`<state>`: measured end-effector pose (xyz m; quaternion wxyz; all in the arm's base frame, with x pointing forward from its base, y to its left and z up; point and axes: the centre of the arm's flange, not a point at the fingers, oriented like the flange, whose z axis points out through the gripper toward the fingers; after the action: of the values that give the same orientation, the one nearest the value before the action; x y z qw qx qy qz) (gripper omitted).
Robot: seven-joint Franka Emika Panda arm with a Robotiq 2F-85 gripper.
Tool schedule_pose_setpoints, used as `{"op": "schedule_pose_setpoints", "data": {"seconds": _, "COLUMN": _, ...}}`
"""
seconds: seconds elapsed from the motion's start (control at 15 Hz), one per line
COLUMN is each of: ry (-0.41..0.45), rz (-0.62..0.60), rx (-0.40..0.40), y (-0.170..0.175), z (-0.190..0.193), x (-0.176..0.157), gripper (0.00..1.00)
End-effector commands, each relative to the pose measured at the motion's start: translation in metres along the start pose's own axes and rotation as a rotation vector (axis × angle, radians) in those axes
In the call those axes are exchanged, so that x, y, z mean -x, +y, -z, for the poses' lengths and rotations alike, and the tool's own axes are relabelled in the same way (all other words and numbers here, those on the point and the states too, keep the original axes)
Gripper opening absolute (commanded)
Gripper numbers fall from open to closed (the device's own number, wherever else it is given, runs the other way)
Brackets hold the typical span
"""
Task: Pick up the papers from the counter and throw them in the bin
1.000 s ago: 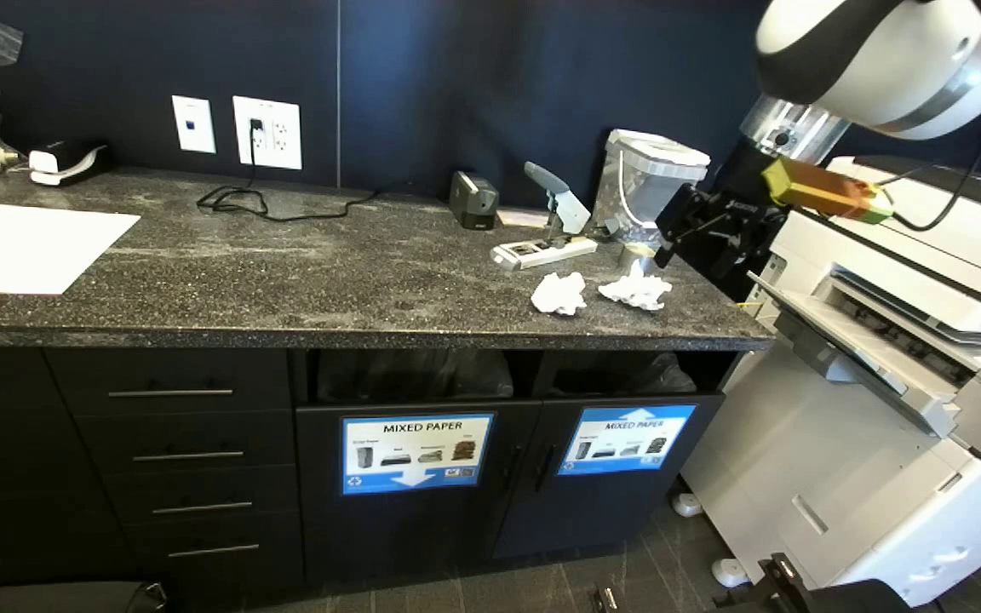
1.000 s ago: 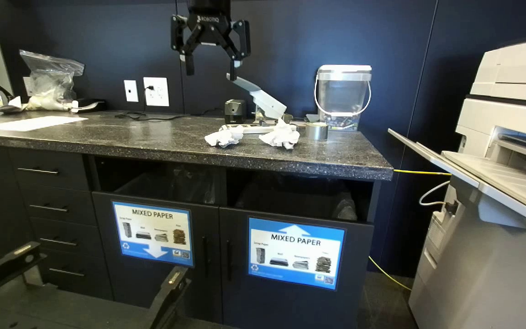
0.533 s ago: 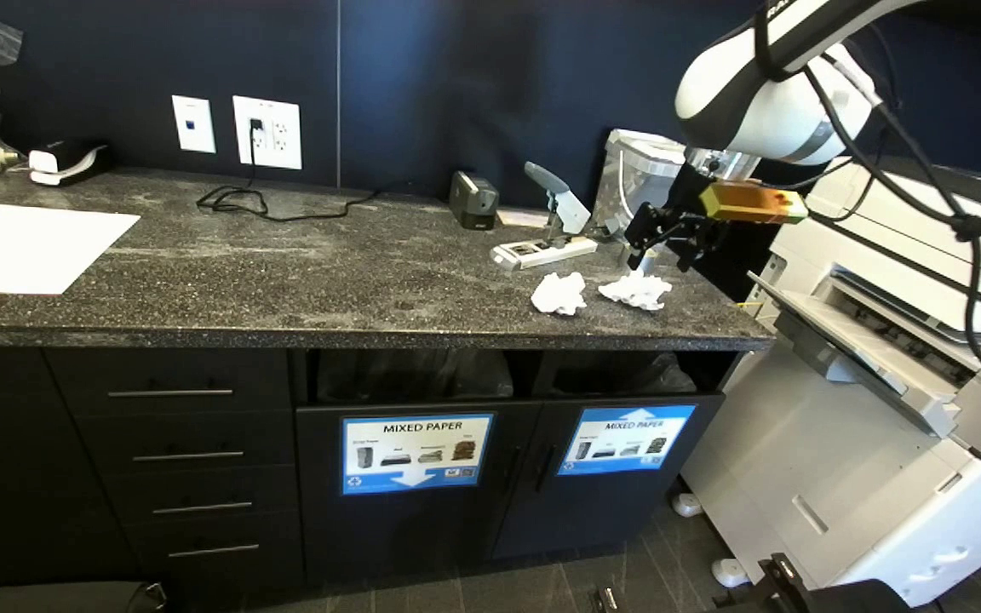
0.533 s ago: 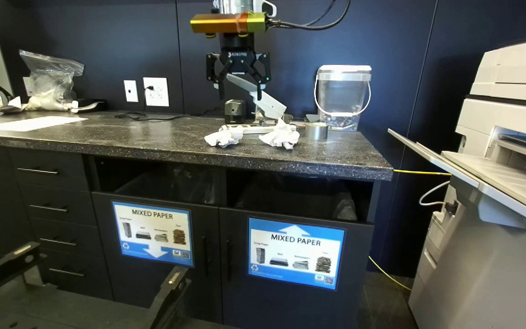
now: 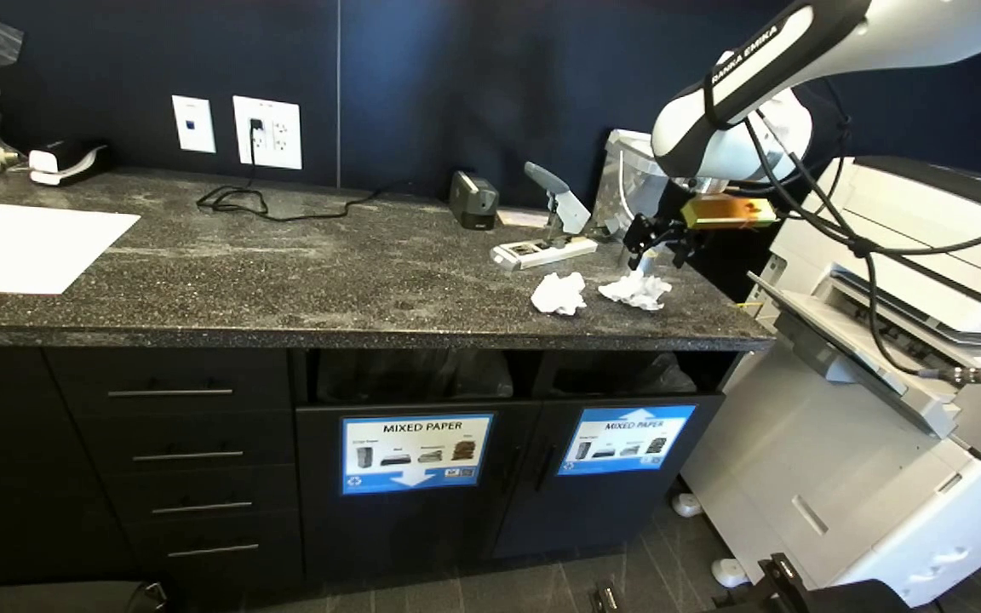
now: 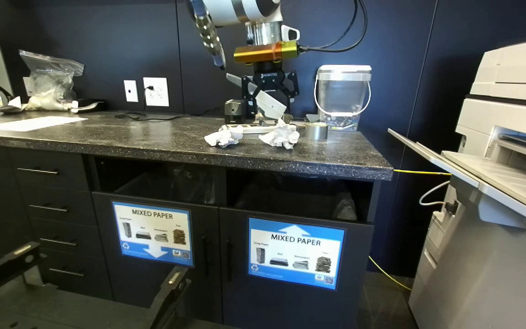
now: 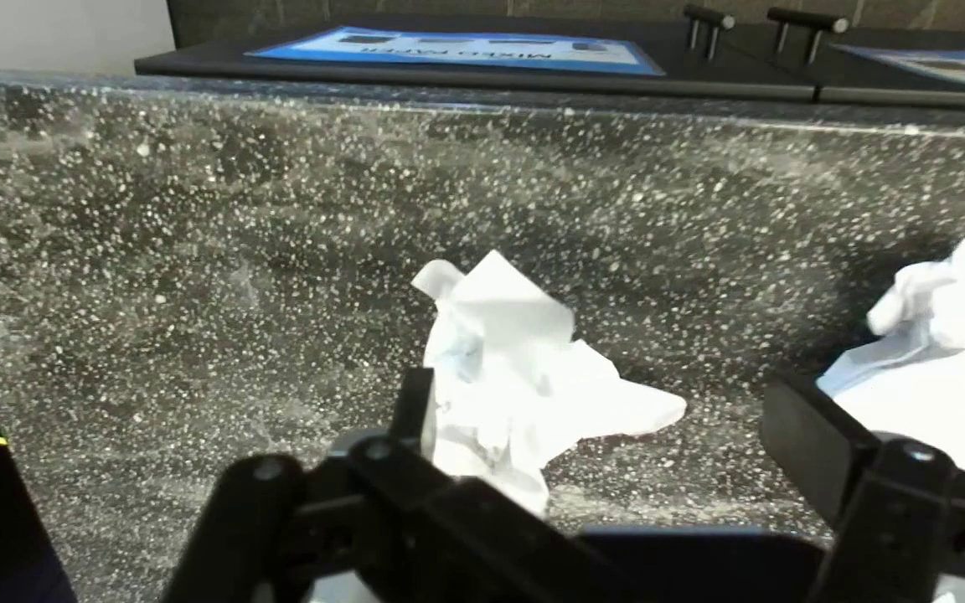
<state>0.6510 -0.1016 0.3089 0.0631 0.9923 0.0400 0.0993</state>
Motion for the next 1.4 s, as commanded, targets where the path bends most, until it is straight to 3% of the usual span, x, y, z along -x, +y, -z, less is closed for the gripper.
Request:
{"op": "schedule_pose_setpoints", "data": {"seconds": 0.0, "ry": 0.0, "rz": -0.004, "rx": 0.02, "y": 0.026, "z": -0.031, "x": -0.042, "gripper": 1.0}}
{"op": "schedule_pose_setpoints", "data": {"seconds": 0.47, "ry": -0.055, "rz": -0.031, "rx": -0.017, "y": 0.053, "z": -0.077, "x": -0.056, "gripper": 1.0}}
{"op": "schedule_pose_setpoints", "data": {"seconds": 0.87, "ry": -0.133, "rz": -0.031, "rx": -0.13, "y": 0.055, "z": -0.086, "x": -0.061, "gripper": 1.0}}
{"op": "schedule_pose_setpoints", "data": {"seconds": 1.33, "ry": -0.183, "rz": -0.04, "rx": -0.178, "y": 0.059, "z": -0.098, "x": -0.065, "gripper": 1.0}}
